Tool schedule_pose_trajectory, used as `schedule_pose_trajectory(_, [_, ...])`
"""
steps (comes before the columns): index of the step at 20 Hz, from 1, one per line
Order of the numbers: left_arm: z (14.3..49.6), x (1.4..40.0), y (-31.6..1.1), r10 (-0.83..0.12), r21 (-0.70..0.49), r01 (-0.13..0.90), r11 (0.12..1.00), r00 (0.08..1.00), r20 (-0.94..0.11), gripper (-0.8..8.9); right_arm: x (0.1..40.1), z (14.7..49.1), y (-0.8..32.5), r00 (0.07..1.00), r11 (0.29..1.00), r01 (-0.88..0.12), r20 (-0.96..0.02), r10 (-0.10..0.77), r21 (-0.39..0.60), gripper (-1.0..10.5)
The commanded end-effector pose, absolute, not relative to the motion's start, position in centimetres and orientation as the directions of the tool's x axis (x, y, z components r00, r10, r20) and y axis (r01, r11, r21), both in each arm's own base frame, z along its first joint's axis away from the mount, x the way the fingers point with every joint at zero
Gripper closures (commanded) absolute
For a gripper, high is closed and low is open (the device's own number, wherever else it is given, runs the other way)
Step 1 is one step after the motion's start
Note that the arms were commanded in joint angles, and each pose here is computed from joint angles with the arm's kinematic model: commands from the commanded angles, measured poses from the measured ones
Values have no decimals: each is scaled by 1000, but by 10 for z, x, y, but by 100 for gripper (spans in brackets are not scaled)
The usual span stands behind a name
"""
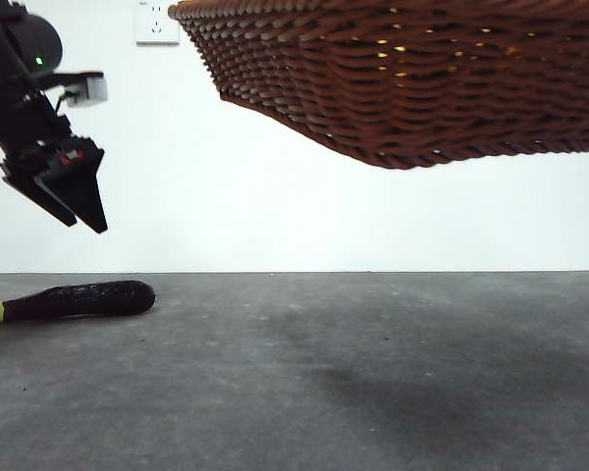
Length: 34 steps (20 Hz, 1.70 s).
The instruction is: Help me put the vegetables on the table into the basket
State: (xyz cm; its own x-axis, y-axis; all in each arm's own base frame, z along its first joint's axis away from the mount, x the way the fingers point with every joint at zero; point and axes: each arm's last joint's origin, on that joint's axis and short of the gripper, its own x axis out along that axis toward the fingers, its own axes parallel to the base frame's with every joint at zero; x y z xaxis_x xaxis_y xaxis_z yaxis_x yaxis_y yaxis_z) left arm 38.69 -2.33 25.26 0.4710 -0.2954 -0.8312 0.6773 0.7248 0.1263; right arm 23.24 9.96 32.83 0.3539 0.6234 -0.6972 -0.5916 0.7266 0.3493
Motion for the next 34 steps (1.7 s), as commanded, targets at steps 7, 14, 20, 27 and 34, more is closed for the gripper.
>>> schedule_pose_trajectory(7, [206, 416, -27, -327, 48, 741, 670, 353, -876, 312, 232, 332, 99, 363, 709, -624, -682, 635, 328, 958])
schedule_pose_trajectory(14, [172, 425, -27, -328, -3, 743, 669, 292, -898, 322, 232, 331, 99, 360, 710, -623, -685, 634, 329, 958])
schedule_pose_trajectory(20, [166, 426, -28, -321, -15, 733, 680, 280, -905, 821, 232, 332, 99, 363, 709, -624, -682, 635, 327, 958])
schedule_pose_trajectory(27, [182, 419, -27, -329, -54, 690, 722, 274, -904, 820, 233, 330, 99, 374, 734, -601, -699, 609, 317, 958])
schedule_pose_trajectory(34, [313, 357, -34, -446, 79, 755, 651, 465, -765, 819, 257, 298, 109, 279, 752, -549, -768, 577, 365, 958])
